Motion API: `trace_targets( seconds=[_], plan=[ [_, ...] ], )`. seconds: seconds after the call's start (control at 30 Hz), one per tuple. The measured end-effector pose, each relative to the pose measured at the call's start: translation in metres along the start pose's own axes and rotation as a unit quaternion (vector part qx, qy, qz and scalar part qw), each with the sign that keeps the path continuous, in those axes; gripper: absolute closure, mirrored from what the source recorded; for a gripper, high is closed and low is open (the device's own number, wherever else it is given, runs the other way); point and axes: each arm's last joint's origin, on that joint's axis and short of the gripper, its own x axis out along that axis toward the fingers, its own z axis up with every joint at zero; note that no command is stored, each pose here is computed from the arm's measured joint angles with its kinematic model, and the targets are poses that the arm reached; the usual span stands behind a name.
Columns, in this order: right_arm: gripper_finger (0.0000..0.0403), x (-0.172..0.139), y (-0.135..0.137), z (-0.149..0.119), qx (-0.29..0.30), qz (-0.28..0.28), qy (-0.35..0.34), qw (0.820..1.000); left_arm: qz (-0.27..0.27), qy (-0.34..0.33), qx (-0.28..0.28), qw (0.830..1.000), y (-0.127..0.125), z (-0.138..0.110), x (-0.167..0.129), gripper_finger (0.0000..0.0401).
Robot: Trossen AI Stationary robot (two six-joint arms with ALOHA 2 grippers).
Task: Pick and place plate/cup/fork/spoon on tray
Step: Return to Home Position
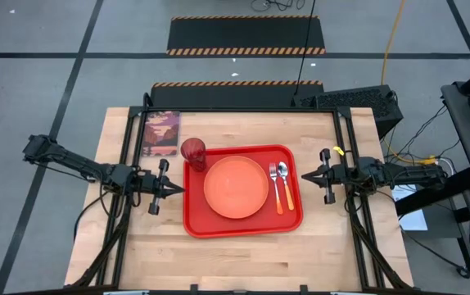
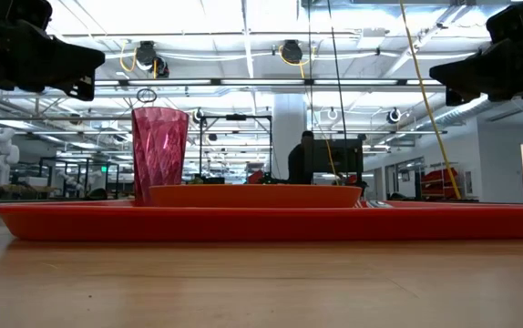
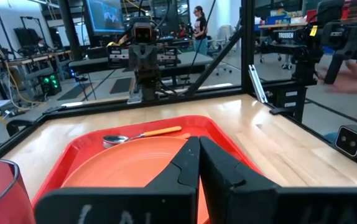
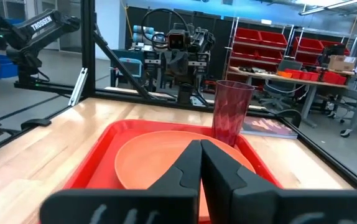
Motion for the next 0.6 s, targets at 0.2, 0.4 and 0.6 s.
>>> trace_targets(
  seconds=[0.2,0.4,0.6],
  plan=[
    [0.0403,0.000,0.000,0.000,0.000,0.000,0.000,1.000,-0.015,-0.002,0.026,1.000,-0.001,0.000,0.000,0.0395],
    [0.0403,0.000,0.000,0.000,0.000,0.000,-0.001,1.000,-0.012,0.019,0.034,0.999,0.003,-0.004,0.000,0.0397],
    [0.0403,0.000,0.000,0.000,0.000,0.000,-0.001,1.000,-0.015,0.029,0.029,0.999,0.014,-0.007,0.000,0.0398]
  ],
)
